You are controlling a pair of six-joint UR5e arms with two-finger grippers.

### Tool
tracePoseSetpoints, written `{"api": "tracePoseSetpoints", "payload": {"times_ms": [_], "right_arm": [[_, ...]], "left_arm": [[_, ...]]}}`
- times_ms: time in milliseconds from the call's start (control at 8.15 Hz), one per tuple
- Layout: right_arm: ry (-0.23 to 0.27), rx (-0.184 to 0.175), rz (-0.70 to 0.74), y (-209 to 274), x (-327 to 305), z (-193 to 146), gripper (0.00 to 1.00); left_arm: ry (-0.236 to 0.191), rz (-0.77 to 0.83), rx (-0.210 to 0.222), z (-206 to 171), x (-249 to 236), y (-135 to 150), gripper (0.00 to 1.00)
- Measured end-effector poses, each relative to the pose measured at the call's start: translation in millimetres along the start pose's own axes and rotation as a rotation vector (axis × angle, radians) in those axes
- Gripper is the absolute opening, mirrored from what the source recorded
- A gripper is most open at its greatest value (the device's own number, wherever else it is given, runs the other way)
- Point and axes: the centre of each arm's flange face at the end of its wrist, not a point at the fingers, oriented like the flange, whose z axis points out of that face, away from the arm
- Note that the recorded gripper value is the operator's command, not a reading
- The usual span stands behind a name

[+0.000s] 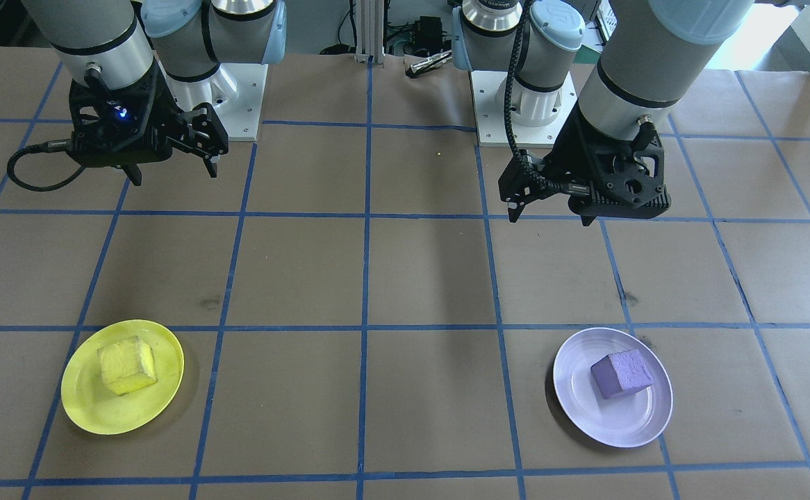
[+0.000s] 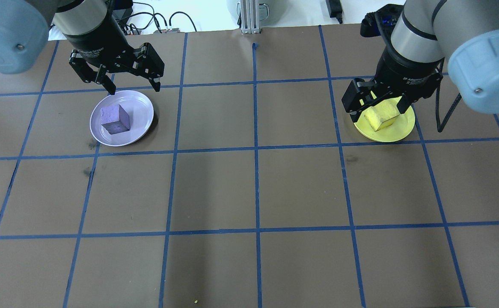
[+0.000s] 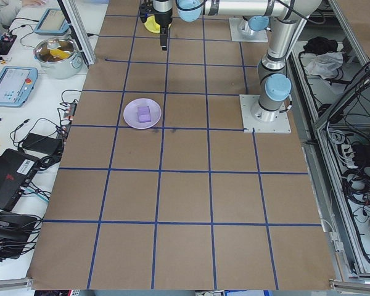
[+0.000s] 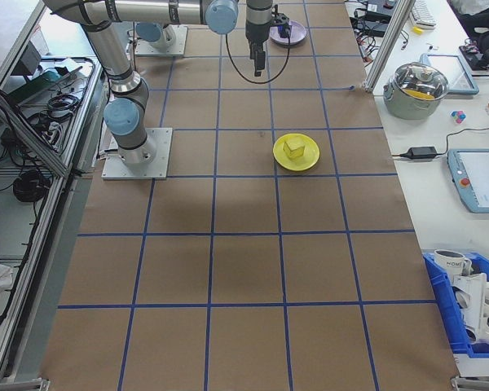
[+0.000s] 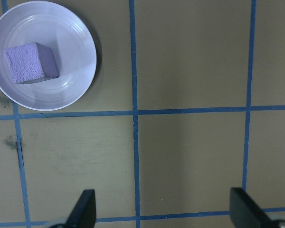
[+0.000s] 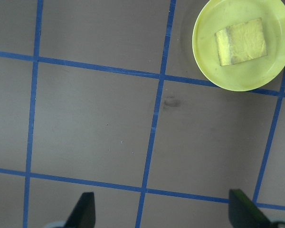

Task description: Sort blocks by color into plates

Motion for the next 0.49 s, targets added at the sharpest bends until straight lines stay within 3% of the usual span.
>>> {"api": "tracePoseSetpoints", "payload": {"times_ms": [491], "right_arm": [[0.0, -0.003, 0.0, 0.3, 0.0, 0.7, 1.0]], "left_arm": [[-0.002, -0.001, 0.001, -0.7, -0.7, 0.6, 1.0]]}}
